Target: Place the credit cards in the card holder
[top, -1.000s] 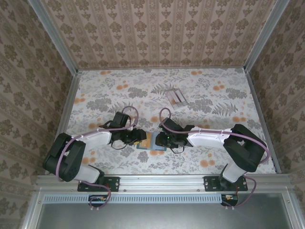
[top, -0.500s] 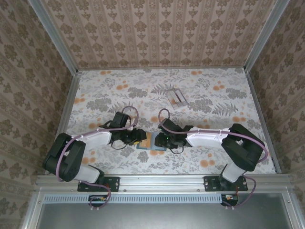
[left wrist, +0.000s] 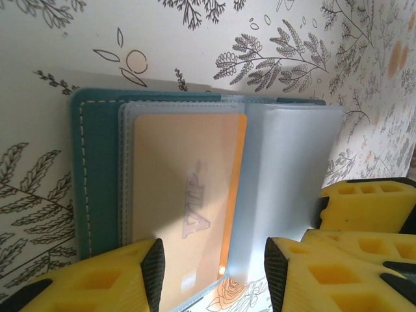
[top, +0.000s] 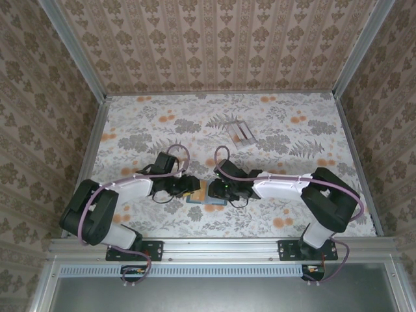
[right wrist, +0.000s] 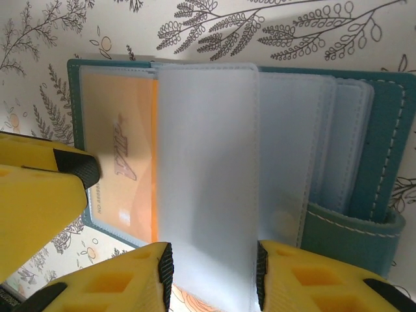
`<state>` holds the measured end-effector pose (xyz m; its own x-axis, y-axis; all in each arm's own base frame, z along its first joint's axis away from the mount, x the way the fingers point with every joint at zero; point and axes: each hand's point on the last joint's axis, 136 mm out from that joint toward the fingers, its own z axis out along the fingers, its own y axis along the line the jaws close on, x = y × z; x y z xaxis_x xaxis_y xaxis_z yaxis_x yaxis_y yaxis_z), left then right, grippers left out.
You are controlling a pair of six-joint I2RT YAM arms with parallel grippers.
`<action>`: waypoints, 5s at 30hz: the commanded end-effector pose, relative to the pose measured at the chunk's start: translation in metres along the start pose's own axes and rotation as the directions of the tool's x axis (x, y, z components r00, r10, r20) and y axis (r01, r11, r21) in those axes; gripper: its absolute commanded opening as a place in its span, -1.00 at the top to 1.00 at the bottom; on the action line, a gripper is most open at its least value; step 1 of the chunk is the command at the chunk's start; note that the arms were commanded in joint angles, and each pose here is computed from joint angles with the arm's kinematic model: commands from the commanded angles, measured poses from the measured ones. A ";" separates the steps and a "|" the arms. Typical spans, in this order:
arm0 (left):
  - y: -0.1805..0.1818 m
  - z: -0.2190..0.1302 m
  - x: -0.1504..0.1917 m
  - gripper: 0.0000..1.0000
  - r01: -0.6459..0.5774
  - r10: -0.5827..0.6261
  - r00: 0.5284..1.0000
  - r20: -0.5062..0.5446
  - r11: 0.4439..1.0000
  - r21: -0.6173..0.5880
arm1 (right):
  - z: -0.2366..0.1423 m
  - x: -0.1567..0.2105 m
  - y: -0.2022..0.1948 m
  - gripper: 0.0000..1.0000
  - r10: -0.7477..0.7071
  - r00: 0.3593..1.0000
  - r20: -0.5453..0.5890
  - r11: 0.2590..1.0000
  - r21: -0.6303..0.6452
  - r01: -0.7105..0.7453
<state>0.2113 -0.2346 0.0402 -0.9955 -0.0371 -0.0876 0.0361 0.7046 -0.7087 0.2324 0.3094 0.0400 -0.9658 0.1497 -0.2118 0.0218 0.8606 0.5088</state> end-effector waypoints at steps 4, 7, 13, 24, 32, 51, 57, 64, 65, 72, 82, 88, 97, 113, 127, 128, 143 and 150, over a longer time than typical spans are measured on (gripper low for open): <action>0.001 0.001 0.001 0.05 0.002 -0.001 1.000 -0.009 1.000 0.015 | 0.003 -0.002 0.019 0.19 0.015 1.000 -0.006 0.998 -0.067 -0.015; 0.001 -0.003 -0.001 0.05 0.010 -0.010 1.000 -0.002 1.000 0.020 | 0.003 -0.003 0.024 0.19 0.018 1.000 -0.007 0.995 -0.093 -0.019; 0.005 -0.039 -0.018 0.05 0.049 -0.049 0.995 0.089 0.999 0.007 | -0.002 -0.009 0.048 0.18 0.000 1.000 0.013 0.981 -0.192 0.003; 0.058 -0.100 -0.049 -0.04 0.317 -0.298 0.905 0.304 0.948 -0.016 | 0.015 -0.010 0.121 0.09 -0.090 0.996 -0.011 0.916 -0.395 0.078; 0.047 -0.104 -0.052 -0.09 0.232 -0.204 0.926 0.317 0.971 -0.052 | -0.058 -0.070 0.092 0.02 -0.205 0.944 0.257 0.947 -0.190 0.258; -0.004 -0.036 -0.017 -0.05 -0.226 0.253 0.967 0.032 0.909 -0.351 | -0.140 -0.160 -0.035 -0.03 -0.183 0.869 0.459 0.976 0.190 0.105; 0.009 -0.031 -0.019 0.03 -0.238 0.261 0.965 -0.010 0.863 -0.445 | -0.122 -0.202 -0.042 -0.04 -0.359 0.850 0.385 0.914 0.329 0.237; 0.027 -0.033 -0.015 0.02 -0.193 0.211 0.977 -0.023 0.837 -0.513 | -0.112 -0.249 -0.056 -0.06 -0.436 0.851 0.294 0.840 0.473 0.267; 0.026 -0.033 -0.014 0.01 -0.189 0.210 0.978 -0.016 0.840 -0.508 | -0.107 -0.252 -0.055 -0.06 -0.436 0.856 0.277 0.844 0.456 0.282; 0.028 -0.038 -0.012 -0.03 -0.167 0.195 0.981 0.002 0.848 -0.504 | -0.066 -0.267 -0.061 -0.11 -0.477 0.865 0.155 0.815 0.446 0.370; 0.027 -0.038 -0.013 -0.09 -0.143 0.173 0.985 0.019 0.866 -0.479 | -0.044 -0.273 -0.092 -0.25 -0.530 0.848 0.016 0.693 0.585 0.422; 0.024 -0.041 -0.017 -0.10 -0.148 0.184 0.983 0.029 0.868 -0.474 | -0.055 -0.287 -0.100 -0.22 -0.583 0.813 -0.016 0.568 0.707 0.421; 0.024 -0.044 -0.016 -0.10 -0.146 0.187 0.981 0.043 0.873 -0.466 | -0.065 -0.302 -0.091 -0.20 -0.689 0.717 -0.106 0.332 0.833 0.442; 0.025 -0.045 -0.013 -0.10 -0.135 0.176 0.983 0.050 0.882 -0.452 | -0.069 -0.295 -0.081 0.74 -0.713 0.686 -0.146 0.296 0.824 0.484; 0.012 -0.041 -0.010 -0.10 -0.117 0.147 0.987 0.061 0.930 -0.348 | -0.096 -0.278 -0.061 1.00 -0.661 0.751 -0.012 0.493 0.747 0.446; 0.010 -0.041 -0.011 -0.10 -0.117 0.146 0.987 0.066 0.936 -0.333 | -0.099 -0.277 -0.060 1.00 -0.647 0.762 0.009 0.518 0.739 0.431; -0.073 -0.060 -0.050 -0.10 -0.143 0.126 0.965 0.230 0.988 0.056 | -0.158 -0.248 -0.022 1.00 -0.443 0.828 0.344 0.864 0.409 0.293; -0.137 -0.087 -0.078 -0.11 -0.225 0.106 0.934 0.341 0.917 0.331 | -0.189 -0.196 0.032 1.00 -0.133 0.882 0.451 0.956 -0.176 0.234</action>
<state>0.2714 -0.2500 0.1665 -0.9089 -0.1752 -0.3785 0.2181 0.5738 -0.7894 0.3883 0.1823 0.2259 -0.7209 0.0861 -0.6877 -0.1855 0.9321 0.3112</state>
